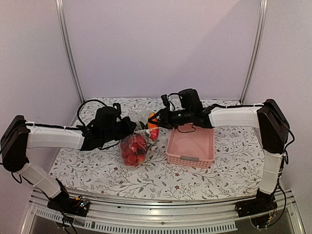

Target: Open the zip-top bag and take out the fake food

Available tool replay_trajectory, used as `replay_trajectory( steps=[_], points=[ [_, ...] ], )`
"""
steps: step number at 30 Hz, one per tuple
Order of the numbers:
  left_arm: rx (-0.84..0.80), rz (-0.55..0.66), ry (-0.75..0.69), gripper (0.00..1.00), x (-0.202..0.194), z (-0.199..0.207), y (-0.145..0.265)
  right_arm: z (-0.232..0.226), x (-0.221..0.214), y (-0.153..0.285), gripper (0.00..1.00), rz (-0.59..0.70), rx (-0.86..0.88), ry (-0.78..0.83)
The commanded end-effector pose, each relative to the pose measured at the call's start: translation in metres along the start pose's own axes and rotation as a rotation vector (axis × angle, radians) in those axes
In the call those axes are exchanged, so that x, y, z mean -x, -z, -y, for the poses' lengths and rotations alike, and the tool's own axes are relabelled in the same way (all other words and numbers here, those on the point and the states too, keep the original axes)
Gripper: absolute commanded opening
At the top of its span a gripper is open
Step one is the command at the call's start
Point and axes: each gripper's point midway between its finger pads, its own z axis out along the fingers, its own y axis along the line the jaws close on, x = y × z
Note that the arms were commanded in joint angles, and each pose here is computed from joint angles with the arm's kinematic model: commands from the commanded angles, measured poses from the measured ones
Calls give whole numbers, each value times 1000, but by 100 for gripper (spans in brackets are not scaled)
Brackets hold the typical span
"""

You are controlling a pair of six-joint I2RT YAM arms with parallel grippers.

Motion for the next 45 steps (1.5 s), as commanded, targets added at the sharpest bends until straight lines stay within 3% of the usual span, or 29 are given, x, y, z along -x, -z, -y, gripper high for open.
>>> replay_trajectory(
  steps=[1,5,11,16,22,33,38,45],
  points=[
    [43,-8,13,0,-2,-15,-4,-19,61,54,24,244,49,94],
    [16,-25,-3,0,-5,-9,-8,-14,84,85,25,371,66,100],
    [30,-47,-21,0,-8,-7,-15,-8,92,99,24,359,41,88],
    [23,-34,-34,0,-1,0,-18,-2,74,129,27,293,-94,124],
    [10,-43,-72,0,4,9,-24,52,25,143,30,140,-241,44],
    [-12,-64,-75,0,-1,11,-26,127,-9,106,33,-57,-363,-75],
    [-24,-68,-72,0,-4,13,-26,147,-14,93,44,-128,-403,-67],
    [-29,-74,-78,0,-7,14,-24,153,-11,92,70,-164,-435,-49]
  ],
)
